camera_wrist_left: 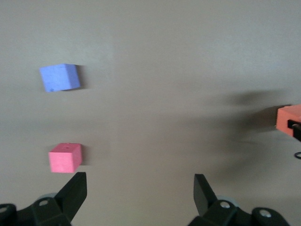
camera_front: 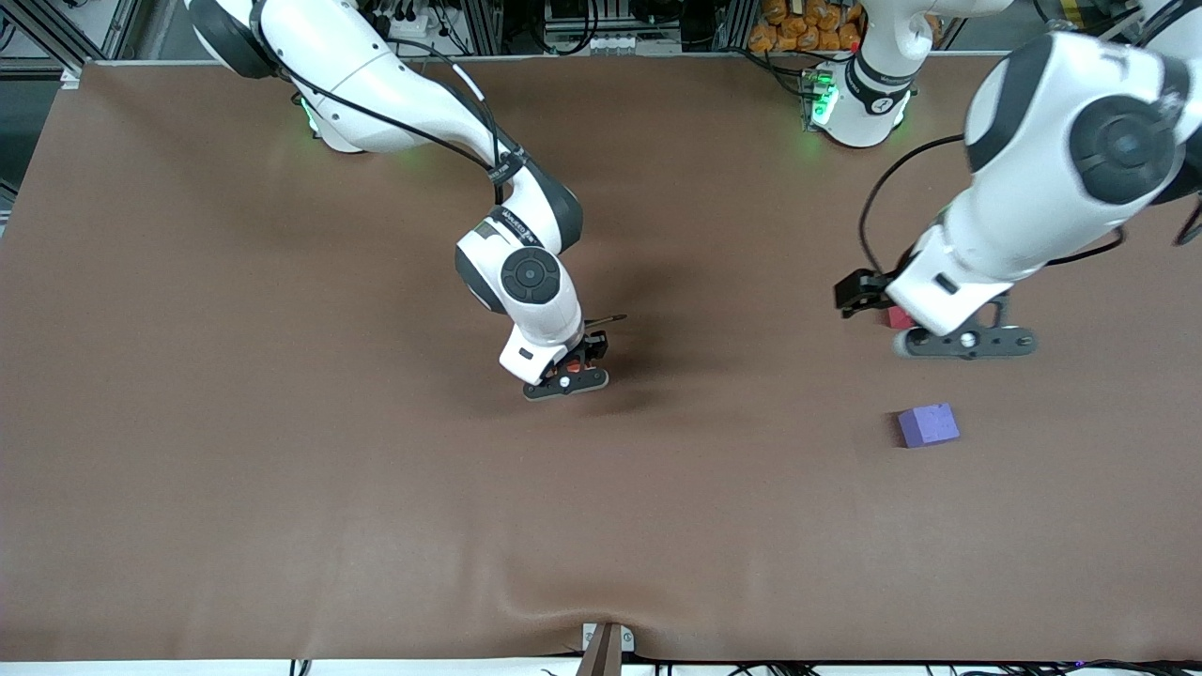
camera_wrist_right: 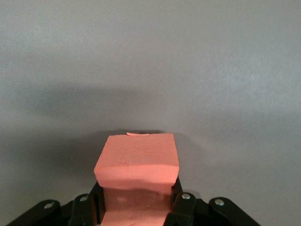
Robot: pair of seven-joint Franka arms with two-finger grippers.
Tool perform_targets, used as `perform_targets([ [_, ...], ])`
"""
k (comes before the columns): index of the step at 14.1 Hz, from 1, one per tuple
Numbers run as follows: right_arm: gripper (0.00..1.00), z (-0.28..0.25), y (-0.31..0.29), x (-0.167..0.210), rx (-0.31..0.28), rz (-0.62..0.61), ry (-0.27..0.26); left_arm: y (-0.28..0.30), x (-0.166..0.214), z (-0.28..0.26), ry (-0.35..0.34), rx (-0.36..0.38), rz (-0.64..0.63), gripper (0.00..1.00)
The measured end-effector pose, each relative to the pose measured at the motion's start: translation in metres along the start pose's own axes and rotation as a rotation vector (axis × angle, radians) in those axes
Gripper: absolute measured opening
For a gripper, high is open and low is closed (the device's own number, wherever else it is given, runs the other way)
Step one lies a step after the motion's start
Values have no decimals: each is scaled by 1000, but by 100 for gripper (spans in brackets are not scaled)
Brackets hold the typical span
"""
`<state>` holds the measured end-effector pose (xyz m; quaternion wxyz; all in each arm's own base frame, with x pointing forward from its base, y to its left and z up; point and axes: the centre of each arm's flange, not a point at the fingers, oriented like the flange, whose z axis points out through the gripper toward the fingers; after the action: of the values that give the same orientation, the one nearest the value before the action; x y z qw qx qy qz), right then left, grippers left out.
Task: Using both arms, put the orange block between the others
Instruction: 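Lower the orange cube and open the right gripper while the left gripper approaches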
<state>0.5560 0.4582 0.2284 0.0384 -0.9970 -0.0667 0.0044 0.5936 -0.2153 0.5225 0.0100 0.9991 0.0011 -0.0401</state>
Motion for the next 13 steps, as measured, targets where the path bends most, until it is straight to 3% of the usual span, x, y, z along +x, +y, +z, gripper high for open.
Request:
perform_targets([
  [3,54,2,-1,-1,30,45,-26,37,3,23,7,24,6,100],
  [10,54,14,1,-2,28,121,-49,78,12,61,29,11,19,100],
  [13,81,18,2,-3,24,127,-54,88,11,71,25,11,33,100],
])
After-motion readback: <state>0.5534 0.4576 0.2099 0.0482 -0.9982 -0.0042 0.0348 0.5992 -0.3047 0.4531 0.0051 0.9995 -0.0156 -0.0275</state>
